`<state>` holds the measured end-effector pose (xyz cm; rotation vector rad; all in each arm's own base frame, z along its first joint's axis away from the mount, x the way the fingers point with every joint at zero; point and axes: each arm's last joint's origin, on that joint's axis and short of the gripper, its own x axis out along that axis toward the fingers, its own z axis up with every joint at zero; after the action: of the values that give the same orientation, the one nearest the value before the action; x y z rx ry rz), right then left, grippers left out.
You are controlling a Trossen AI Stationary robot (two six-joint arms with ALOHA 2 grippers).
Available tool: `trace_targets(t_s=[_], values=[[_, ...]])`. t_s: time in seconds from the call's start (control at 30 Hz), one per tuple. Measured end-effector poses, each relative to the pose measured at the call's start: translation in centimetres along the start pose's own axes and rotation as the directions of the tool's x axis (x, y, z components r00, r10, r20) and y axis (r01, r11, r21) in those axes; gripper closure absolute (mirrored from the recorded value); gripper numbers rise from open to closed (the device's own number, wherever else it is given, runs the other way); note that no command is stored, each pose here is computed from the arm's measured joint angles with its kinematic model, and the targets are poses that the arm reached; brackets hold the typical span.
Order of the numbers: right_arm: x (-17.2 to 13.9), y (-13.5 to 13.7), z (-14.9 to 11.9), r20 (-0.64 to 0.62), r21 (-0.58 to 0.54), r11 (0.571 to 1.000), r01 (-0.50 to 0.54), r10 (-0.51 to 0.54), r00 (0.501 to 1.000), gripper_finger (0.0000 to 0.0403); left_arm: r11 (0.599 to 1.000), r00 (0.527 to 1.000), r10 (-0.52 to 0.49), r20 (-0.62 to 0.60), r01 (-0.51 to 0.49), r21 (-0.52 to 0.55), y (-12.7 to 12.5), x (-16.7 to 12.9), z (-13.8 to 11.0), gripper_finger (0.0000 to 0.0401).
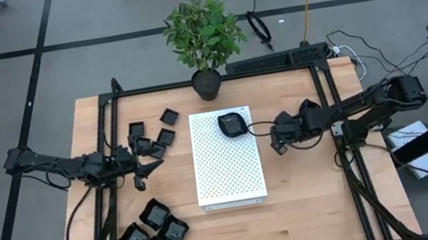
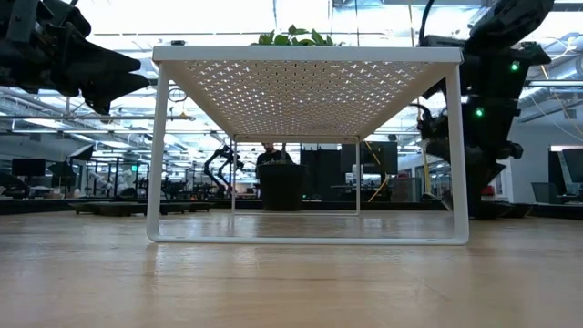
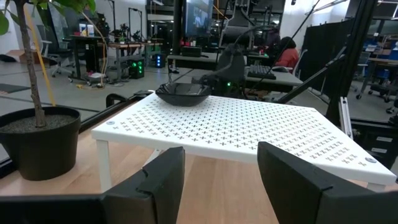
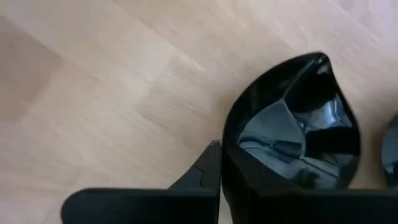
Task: Pick & Place Mini shaped plates
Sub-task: Stack the black leaf shaped plate on top of the black leaf shaped plate on the shelf
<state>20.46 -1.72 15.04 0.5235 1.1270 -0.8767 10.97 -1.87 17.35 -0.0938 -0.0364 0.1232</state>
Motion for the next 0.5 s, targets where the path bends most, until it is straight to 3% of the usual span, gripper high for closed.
trace_targets(t_s=[0.3,0.5], values=[[-3.0,0.0,1.3,0.118,-0.005,0.992,-0.127,0.127,0.985,0.0403,1.0,1.0,0.0,0.0,0.0,0.0,0.0,0.0,0.0,0.0194],[-5.3,-0.2,2.2,0.258,-0.034,0.964,-0.263,0.263,0.93,0.0403,1.0,1.0,0.0,0.0,0.0,0.0,0.0,0.0,0.0,0.0194]])
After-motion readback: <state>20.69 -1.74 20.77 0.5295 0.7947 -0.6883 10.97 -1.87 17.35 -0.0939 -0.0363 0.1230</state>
